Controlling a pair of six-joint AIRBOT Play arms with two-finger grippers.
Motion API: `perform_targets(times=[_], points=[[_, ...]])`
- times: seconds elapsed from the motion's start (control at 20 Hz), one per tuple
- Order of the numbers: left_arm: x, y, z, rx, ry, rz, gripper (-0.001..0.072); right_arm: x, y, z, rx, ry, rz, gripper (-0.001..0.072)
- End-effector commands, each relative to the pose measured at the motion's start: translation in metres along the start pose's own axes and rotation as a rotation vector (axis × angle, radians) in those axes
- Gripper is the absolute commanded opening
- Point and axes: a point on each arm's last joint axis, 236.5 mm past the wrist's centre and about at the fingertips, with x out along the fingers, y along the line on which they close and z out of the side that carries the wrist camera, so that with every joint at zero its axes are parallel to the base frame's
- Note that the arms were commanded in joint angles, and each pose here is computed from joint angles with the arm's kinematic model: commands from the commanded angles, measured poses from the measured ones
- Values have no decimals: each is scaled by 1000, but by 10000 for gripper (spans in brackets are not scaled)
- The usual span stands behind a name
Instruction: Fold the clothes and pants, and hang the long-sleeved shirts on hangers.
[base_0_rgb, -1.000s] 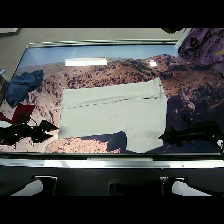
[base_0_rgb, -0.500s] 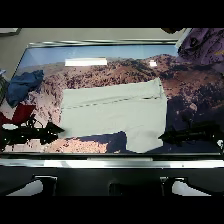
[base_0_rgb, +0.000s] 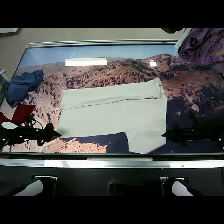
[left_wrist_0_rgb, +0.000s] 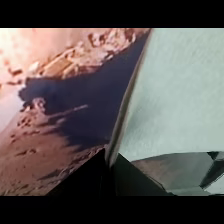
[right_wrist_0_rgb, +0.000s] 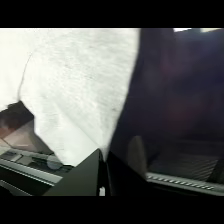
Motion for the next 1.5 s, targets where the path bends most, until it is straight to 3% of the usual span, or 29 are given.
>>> perform_targets(times=[0.0, 0.15, 0.45, 0.65, 0.95, 1.45], points=[[-34, 22, -20, -22, -22, 166, 15, -30, 20, -20, 8, -52, -30, 35], [-71, 38, -33, 5, -110, 297, 15, -55, 36, -48, 1, -102, -61, 35], [-99, 18, -33, 70, -271, 260, 15, -82, 62, -63, -59, -267, -50, 35], [-99, -5, 7, 81, -411, 173, 15, -72, 79, -26, -44, -299, 44, 35], [-71, -28, 60, 127, -514, 129, 15, -3, 97, 42, -89, -283, -29, 35], [-68, -52, 136, 170, -583, 120, 16, -7, 118, 153, -162, -338, -106, 35]])
